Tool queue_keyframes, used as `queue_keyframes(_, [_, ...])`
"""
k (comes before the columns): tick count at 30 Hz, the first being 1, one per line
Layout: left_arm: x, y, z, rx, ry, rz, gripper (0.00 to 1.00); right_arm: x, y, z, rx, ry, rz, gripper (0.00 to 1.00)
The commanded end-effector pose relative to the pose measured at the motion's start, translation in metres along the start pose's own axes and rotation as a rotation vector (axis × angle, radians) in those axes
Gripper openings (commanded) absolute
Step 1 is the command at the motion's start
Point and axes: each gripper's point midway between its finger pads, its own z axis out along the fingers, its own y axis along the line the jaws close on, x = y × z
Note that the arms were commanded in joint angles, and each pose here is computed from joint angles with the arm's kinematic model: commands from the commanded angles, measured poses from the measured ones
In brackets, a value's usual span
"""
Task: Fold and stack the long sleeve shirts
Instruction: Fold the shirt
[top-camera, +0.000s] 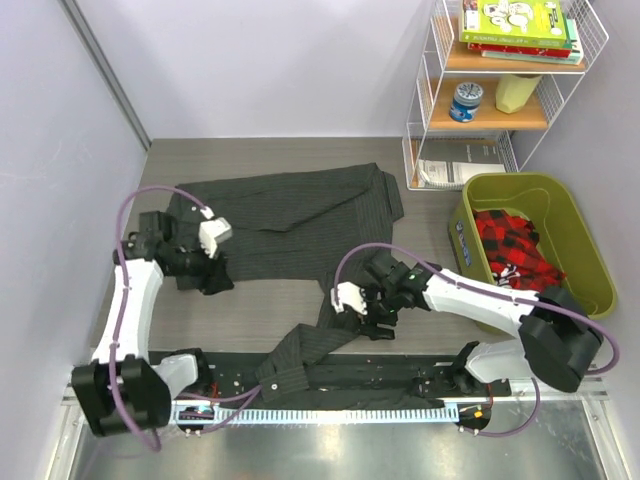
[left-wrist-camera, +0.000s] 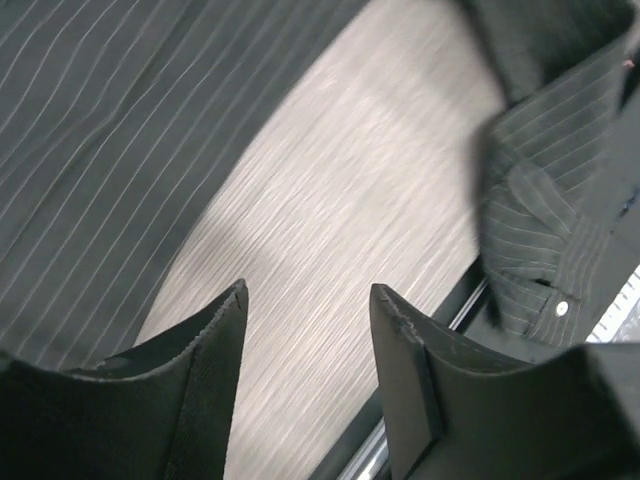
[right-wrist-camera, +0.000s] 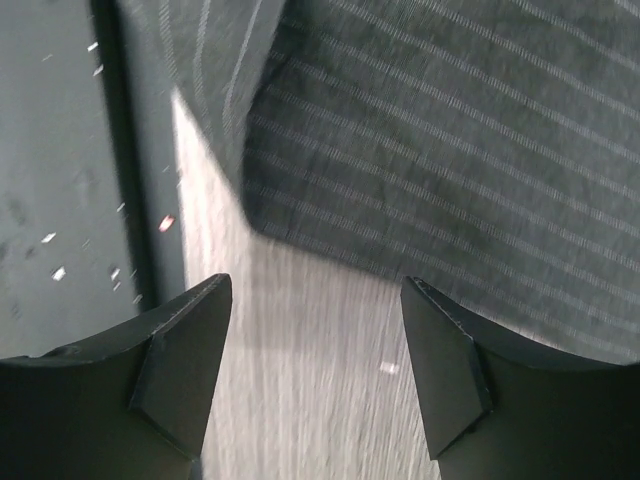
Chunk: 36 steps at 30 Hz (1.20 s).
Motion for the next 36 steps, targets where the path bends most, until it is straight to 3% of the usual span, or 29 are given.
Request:
queue_keyframes(1, [0.012, 0.020, -0.019, 0.007, 0.032, -0.033, 0.54, -0.022, -0.029, 0.014, 0.105, -0.049, -0.027, 0.73])
queue_keyframes(7, [0.039, 0.061, -0.038, -0.026, 0.040, -0.177, 0.55, -0.033, -0.021, 0.028, 0.107, -0.062, -0.055, 0.63])
queue_keyframes(9, [0.042, 0.067, -0.044, -0.021, 0.033, -0.192, 0.57, -0.028, -0.018, 0.034, 0.124, -0.036, -0.079, 0.53])
queue_keyframes(14, [0.037, 0.045, -0.047, 0.080, 0.011, -0.088, 0.59, -0.040, -0.043, 0.016, 0.255, -0.024, -0.074, 0.01])
queue_keyframes(19, [0.021, -0.017, -0.023, 0.255, 0.064, 0.103, 0.63, -0.052, -0.057, -0.014, 0.347, -0.060, -0.034, 0.01])
queue_keyframes(20, [0.018, -0.023, -0.020, 0.229, 0.053, 0.155, 0.63, -0.059, -0.063, -0.021, 0.370, -0.076, -0.013, 0.01])
queue_keyframes(24, [0.012, 0.000, -0.001, 0.084, 0.010, 0.149, 0.64, -0.068, -0.087, -0.040, 0.452, -0.100, 0.042, 0.01])
queue_keyframes(26, [0.010, -0.010, 0.001, 0.145, -0.004, 0.171, 0.65, -0.072, -0.098, -0.049, 0.486, -0.115, 0.073, 0.01])
queue_keyframes(28, [0.007, -0.043, 0.011, 0.313, 0.038, 0.142, 0.67, -0.074, -0.100, -0.051, 0.492, -0.125, 0.082, 0.01])
queue_keyframes(29, [0.002, -0.052, 0.020, 0.354, 0.048, 0.119, 0.73, -0.073, -0.099, -0.049, 0.482, -0.126, 0.083, 0.01])
queue_keyframes(36, [-0.002, -0.103, 0.080, 0.458, 0.120, 0.226, 0.78, -0.060, -0.090, -0.043, 0.458, -0.107, 0.096, 0.01])
